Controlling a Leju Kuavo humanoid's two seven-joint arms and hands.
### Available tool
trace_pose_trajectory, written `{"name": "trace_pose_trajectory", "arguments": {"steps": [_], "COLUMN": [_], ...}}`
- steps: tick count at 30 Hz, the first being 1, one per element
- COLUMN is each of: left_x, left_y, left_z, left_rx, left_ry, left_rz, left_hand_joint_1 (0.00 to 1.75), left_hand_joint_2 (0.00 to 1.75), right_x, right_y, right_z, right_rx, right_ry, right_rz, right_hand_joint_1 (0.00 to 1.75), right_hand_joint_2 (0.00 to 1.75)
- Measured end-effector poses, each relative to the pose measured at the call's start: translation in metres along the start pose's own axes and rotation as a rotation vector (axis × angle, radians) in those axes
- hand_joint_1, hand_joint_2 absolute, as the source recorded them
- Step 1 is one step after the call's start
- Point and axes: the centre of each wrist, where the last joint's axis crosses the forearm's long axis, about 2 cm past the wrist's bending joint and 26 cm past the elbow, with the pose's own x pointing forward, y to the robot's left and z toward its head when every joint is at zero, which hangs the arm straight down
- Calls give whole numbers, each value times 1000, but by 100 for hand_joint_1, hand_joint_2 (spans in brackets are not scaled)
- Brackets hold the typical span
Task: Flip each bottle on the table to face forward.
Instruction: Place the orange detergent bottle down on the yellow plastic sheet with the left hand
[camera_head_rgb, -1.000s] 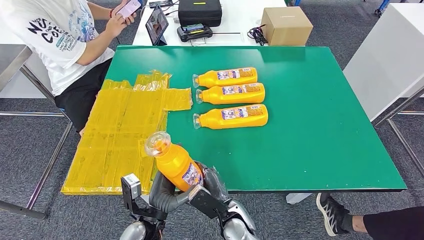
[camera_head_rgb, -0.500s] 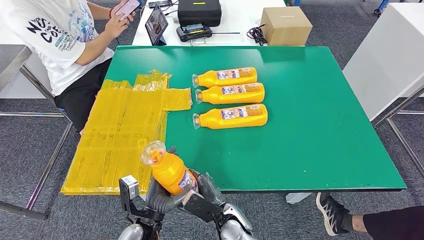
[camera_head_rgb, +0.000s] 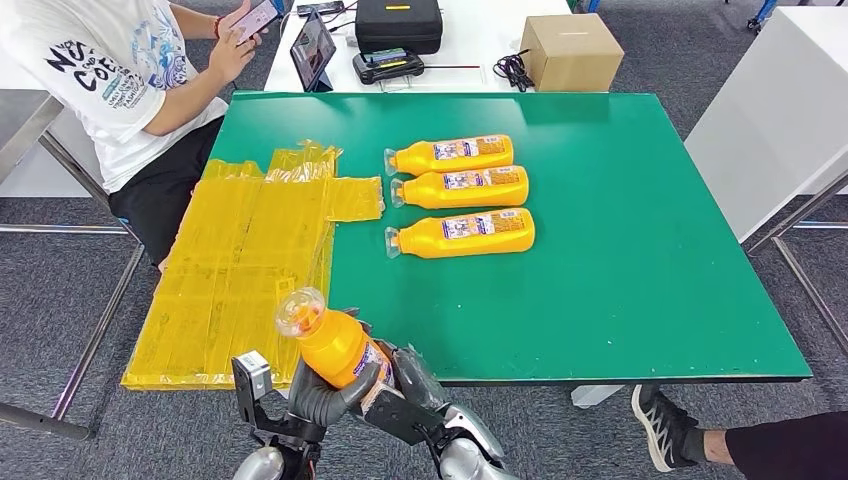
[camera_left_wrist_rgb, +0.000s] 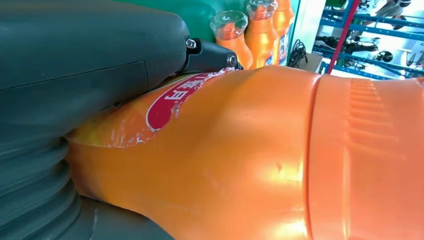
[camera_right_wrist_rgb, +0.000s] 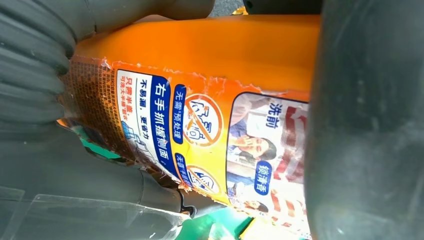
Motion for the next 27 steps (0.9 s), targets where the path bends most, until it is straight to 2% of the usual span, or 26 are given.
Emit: {"name": "trace_pose_trajectory", "arguments": {"steps": [4, 5, 7, 8, 9, 11, 21, 27], "left_x": [0, 0, 0, 1, 1, 1, 19, 24], "left_y": [1, 2, 2, 2, 3, 3, -6, -12], "left_z": [0, 0, 0, 0, 0, 0, -6, -9], "left_rx": [0, 0, -1, -2, -2, -8, -43, -63], "left_ry": [-5, -5, -5, -4, -2, 0, -58, -75], "left_rz": [2, 3, 12, 21, 33, 58, 116, 121], "left_hand_joint_1": [175, 175, 175, 175, 175, 175, 175, 175], "left_hand_joint_2": [175, 175, 175, 175, 175, 175, 175, 175], "right_x": [0, 0, 0, 0, 0, 1, 20, 24], "right_y": [0, 0, 0, 0, 0, 1, -1, -2], "right_z": [0, 0, 0, 0, 0, 0, -1, 3], "right_rx": [3, 4, 4, 3, 0, -15, -200, -251], "right_ry": [-1, -1, -1, -1, -2, -1, -35, -54], "right_rz": [6, 7, 9, 10, 11, 12, -48, -60], "right_hand_joint_1": [169, 140, 54, 15, 0, 0, 0, 0], "right_hand_joint_2": [175, 175, 175, 131, 87, 0, 0, 0]}}
